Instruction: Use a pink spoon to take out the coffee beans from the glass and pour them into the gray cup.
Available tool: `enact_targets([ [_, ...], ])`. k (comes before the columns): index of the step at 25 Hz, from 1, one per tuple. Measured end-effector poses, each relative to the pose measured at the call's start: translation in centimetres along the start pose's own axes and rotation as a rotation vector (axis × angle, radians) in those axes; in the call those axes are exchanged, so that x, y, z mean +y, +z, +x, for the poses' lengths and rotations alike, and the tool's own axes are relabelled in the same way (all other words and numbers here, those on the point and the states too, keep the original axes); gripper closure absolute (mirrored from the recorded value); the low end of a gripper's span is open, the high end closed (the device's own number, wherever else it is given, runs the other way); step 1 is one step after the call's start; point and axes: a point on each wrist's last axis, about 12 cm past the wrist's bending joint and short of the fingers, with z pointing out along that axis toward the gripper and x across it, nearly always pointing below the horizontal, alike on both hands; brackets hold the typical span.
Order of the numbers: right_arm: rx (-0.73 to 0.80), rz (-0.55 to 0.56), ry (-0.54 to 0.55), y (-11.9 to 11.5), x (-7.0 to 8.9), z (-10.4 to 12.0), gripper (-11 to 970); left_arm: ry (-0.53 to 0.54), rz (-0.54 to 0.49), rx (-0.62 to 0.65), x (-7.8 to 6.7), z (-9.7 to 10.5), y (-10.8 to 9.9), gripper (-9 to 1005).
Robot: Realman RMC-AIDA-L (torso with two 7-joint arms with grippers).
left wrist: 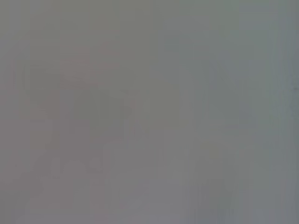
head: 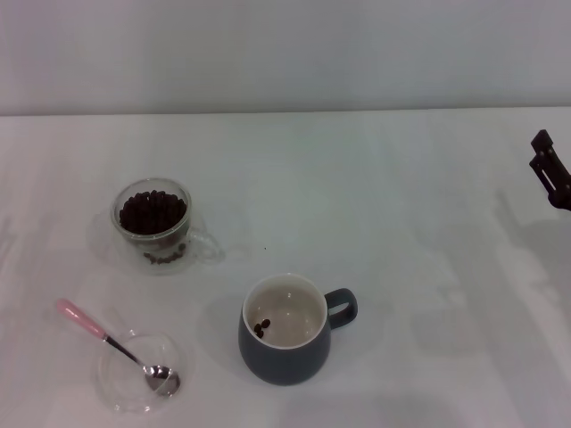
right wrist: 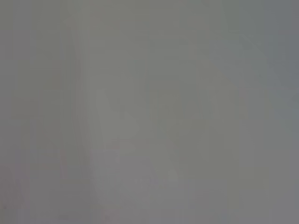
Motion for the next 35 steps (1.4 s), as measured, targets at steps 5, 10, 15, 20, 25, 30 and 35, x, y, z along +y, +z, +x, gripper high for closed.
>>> enact_targets([
  [5,-0.001,0.006,0.008,0.0,0.0,0.0,166,-0.021,-0.028,-0.03,0.0,-0.4,0.5,134],
  [10,0.005,0.012,0.001,-0.1,-0.2,0.1,167,-0.076,-0.101,-0.045,0.2,-0.2,0.0,133],
  [15,0.006,0.011,-0.003,-0.1,-0.2,0.1,166,-0.112,-0.129,-0.061,0.0,0.1,-1.2,130],
  [20,-0.006,0.014,-0.002,-0.5,-0.3,0.0,166,-0.138,-0.145,-0.051,-0.3,0.4,-1.7,130],
  [25,-0.002,0.043,0.004,-0.9,-0.7,0.1,165,-0.155,-0.171,-0.048,-0.3,0.7,-2.1,133],
  [30,-0.005,0.104,0.004,-1.2,-1.6,0.0,165,-0.162,-0.18,-0.053,-0.3,0.6,-1.9,135],
  [35,-0.013,0.122,0.008,-1.3,-1.9,0.0,165,-0.161,-0.178,-0.058,-0.2,0.5,-1.9,135],
])
